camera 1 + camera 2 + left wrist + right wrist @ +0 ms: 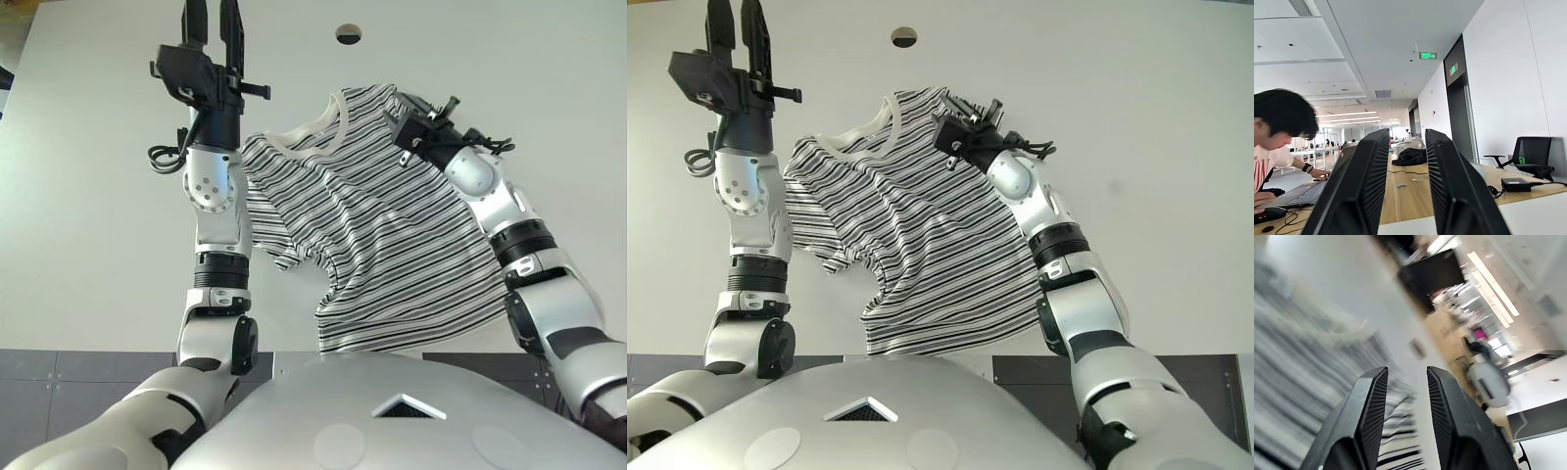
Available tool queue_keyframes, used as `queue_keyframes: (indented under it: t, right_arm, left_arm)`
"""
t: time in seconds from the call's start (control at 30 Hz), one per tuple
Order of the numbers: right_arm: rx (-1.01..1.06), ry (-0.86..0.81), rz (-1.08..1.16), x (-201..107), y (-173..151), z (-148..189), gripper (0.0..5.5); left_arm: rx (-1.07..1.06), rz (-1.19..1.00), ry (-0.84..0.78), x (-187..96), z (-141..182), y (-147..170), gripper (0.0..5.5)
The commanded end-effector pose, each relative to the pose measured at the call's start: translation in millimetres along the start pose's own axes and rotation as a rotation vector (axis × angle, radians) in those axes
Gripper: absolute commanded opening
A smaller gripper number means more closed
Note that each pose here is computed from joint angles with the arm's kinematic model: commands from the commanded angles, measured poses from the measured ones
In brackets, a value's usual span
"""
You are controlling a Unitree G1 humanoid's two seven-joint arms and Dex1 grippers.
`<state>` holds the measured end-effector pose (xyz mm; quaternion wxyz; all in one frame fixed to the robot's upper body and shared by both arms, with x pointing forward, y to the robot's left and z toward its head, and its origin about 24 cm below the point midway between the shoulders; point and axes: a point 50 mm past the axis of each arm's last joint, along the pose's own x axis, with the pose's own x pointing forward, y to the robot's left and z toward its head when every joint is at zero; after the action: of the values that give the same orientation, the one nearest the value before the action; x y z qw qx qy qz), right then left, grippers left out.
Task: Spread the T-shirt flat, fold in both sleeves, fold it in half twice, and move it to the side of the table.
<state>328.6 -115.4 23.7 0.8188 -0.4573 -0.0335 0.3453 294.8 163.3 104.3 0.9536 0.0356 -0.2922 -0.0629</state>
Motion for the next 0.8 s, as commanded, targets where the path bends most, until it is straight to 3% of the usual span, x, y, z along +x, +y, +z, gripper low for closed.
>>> queue_keyframes:
  t: [0.03, 0.3, 0.5, 0.63, 0.8]
  right_arm:
    - [-0.139, 0.171, 0.096, 3, 5, -22, 1.47]
    - [-0.147, 0.442, 0.061, -36, -16, -77, 1.47]
    - [-0.115, 0.571, -0.005, -69, -34, -105, 1.47]
    - [-0.119, 0.459, -0.123, -58, -50, -90, 1.47]
    - [-0.159, 0.068, -0.49, -48, -99, -37, 1.47]
  left_arm:
    - [0.024, -0.01, 0.007, -2, -2, 1, 1.34]
    - [0.046, -0.035, 0.022, -5, -3, 1, 1.34]
    - [0.071, -0.172, 0.2, -17, -16, -3, 1.34]
    - [0.058, -0.231, 0.342, -30, -26, 0, 1.34]
    - [-0.083, -0.246, 0.59, -54, -40, 4, 1.34]
